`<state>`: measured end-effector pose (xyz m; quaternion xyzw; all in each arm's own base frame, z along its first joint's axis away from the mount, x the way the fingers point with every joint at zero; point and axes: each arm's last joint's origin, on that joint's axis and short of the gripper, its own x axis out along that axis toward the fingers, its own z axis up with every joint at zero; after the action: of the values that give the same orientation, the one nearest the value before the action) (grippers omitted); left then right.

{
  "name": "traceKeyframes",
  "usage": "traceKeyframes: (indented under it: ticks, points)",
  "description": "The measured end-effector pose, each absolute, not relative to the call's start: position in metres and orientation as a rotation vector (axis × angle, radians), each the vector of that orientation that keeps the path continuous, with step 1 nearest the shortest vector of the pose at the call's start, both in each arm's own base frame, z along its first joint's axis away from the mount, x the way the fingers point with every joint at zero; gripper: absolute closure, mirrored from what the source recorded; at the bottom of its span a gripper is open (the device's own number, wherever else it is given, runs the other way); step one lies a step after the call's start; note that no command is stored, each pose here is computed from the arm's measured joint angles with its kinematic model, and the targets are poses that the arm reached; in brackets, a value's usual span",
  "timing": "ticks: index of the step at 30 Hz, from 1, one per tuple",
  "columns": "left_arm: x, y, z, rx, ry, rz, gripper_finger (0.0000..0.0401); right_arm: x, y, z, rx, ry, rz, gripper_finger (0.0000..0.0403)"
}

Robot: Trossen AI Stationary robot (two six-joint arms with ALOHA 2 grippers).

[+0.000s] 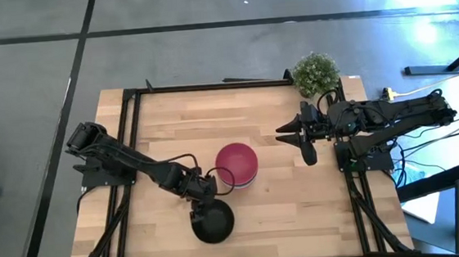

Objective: Nest bowls inside each other
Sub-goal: Stack the black bowl on top of the pink bowl

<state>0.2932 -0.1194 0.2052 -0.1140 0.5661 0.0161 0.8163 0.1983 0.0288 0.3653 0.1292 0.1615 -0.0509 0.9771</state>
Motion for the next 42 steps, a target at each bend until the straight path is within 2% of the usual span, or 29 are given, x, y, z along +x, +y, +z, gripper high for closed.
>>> traceKeyframes:
  ticks: [25, 32, 36, 40, 42]
  points:
    - [0.297, -0.114, 0.203, -0.219, 1.207, 0.015, 0.0306, 0.198, 0.029, 0.365, 0.26, 0.326, -0.103, 0.0277]
    - [0.308, -0.12, 0.178, -0.264, 1.286, -0.049, 0.0307, 0.198, 0.029, 0.365, 0.259, 0.328, -0.104, 0.0277]
    - [0.31, -0.121, 0.165, -0.271, 1.324, -0.029, 0.033, 0.198, 0.029, 0.365, 0.258, 0.333, -0.105, 0.0277]
    - [0.313, -0.121, 0.164, -0.281, 1.31, -0.056, 0.0388, 0.198, 0.029, 0.364, 0.258, 0.334, -0.106, 0.0277]
    - [0.314, -0.119, 0.164, -0.286, 1.311, -0.058, 0.039, 0.198, 0.029, 0.364, 0.258, 0.334, -0.106, 0.0277]
